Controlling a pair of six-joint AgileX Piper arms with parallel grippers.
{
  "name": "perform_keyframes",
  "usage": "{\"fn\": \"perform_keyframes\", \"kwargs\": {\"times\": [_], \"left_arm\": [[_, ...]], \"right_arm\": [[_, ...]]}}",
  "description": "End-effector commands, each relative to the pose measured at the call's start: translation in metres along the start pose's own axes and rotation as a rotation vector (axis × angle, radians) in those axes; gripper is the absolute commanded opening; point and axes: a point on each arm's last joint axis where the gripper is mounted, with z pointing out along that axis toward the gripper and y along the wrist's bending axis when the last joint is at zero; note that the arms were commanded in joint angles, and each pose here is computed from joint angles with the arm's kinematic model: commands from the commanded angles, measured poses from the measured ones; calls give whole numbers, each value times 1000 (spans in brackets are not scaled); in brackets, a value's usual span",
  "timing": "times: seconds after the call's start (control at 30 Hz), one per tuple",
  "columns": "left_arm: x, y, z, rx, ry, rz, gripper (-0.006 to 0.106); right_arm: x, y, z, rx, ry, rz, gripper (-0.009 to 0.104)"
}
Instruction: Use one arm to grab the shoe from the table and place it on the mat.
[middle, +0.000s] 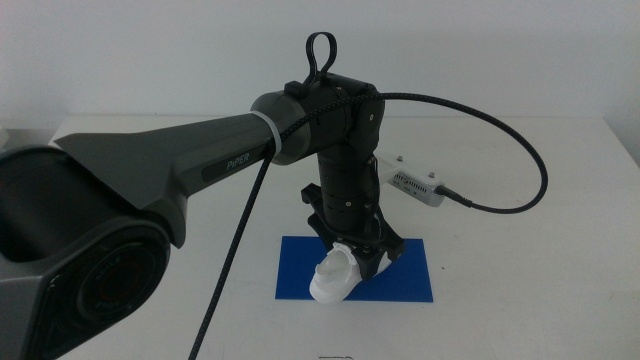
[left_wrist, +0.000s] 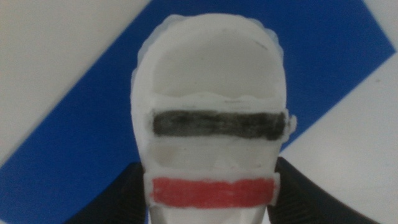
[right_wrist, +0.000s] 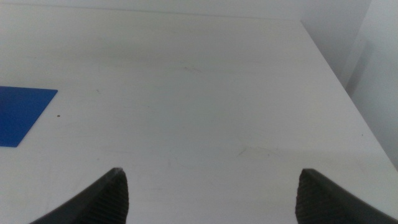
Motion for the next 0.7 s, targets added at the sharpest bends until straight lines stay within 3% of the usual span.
{"fn": "perform_keyframes", "kwargs": {"times": [0.0, 0.17, 0.33, 0.47, 0.57, 0.67], "left_arm": [[6, -12, -39, 46, -4, -10, -2], [6, -12, -39, 49, -2, -109, -2], [6, -12, -39, 47, 4, -366, -2], [6, -12, -39, 47, 13, -771, -2], [5, -16, -39, 91, 44, -1221, -2], [5, -16, -39, 92, 61, -1492, -2]], "right_arm": [[-11, -1, -4, 9, -93, -21, 94], [-11, -1, -4, 9, -93, -21, 94], [-11, -1, -4, 9, -93, -21, 94], [-11, -1, -4, 9, -93, -21, 94], [-11, -1, -4, 9, -93, -21, 94], [-11, -1, -4, 9, -93, -21, 94]]}}
